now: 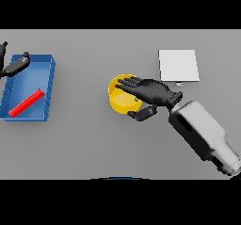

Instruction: Pick up the red beaker and tilt it to pour out 1 green nut into yellow bowl. Pick up the yellow bowl and place it on the metallic measuring scale.

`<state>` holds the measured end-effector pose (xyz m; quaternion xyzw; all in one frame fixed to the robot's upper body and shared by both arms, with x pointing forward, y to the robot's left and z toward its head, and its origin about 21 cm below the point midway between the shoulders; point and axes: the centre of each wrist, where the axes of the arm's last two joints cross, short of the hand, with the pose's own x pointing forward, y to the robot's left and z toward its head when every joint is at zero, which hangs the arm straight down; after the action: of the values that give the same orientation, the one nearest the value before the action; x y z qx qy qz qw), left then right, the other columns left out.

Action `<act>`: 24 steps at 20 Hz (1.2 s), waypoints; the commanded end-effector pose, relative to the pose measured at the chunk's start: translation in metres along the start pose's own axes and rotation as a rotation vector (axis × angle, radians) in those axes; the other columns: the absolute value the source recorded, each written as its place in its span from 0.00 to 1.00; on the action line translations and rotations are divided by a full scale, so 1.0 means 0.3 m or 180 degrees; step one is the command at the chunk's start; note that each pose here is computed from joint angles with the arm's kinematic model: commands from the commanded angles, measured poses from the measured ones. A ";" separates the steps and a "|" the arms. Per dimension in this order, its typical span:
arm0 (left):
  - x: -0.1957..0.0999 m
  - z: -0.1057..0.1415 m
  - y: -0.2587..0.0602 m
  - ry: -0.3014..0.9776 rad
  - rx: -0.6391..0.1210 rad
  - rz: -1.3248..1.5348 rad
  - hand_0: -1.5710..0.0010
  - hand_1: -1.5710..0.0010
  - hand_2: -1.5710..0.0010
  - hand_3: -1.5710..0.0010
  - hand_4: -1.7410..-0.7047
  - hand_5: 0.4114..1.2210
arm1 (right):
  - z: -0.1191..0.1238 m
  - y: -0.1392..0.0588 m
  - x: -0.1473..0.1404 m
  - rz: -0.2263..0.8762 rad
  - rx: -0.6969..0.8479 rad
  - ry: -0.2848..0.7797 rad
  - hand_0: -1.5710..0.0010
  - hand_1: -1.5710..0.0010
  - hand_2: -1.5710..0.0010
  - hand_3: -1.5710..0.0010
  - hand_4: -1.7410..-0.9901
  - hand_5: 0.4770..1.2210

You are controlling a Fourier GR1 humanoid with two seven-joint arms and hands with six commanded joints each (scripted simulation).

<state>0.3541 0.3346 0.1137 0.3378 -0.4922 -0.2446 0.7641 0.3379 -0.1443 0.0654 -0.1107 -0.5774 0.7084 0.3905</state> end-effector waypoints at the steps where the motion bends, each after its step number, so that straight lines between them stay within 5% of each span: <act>1: 0.002 -0.003 -0.010 -0.0019 -0.0009 0.0008 1.00 1.00 1.00 1.00 0.91 0.39 | -0.010 0.001 -0.005 -0.0009 0.0067 0.0001 1.00 1.00 1.00 1.00 0.66 0.28; 10: -0.024 0.001 -0.003 -0.0014 0.0011 -0.0006 1.00 1.00 1.00 1.00 0.91 0.40 | -0.078 0.026 -0.003 0.0138 0.0526 0.0043 1.00 1.00 1.00 1.00 0.58 0.26; 17: -0.006 -0.004 -0.003 -0.0063 -0.0017 -0.0005 1.00 1.00 1.00 1.00 0.92 0.39 | -0.124 0.036 0.013 0.0303 0.0705 0.0204 0.99 0.97 0.96 0.94 0.54 0.41; 19: -0.002 -0.004 -0.004 -0.0030 -0.0023 0.0007 1.00 1.00 1.00 1.00 0.91 0.38 | -0.121 0.044 0.009 0.0377 0.0755 0.0151 0.84 0.85 0.85 0.84 0.47 0.57; 21: -0.003 -0.007 0.010 -0.0034 0.0011 0.0026 1.00 1.00 1.00 1.00 0.91 0.39 | -0.121 0.044 0.013 0.0351 0.0827 0.0152 0.54 0.58 0.60 0.70 0.34 0.72; 24: -0.013 -0.007 0.010 -0.0021 0.0029 0.0005 1.00 1.00 1.00 1.00 0.91 0.39 | -0.117 0.033 0.013 0.0295 0.0970 0.0121 0.28 0.30 0.31 0.45 0.18 0.86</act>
<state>0.3545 0.3399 0.1130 0.3400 -0.4961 -0.2429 0.7611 0.3524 -0.1160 0.0473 -0.0900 -0.4518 0.8023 0.3797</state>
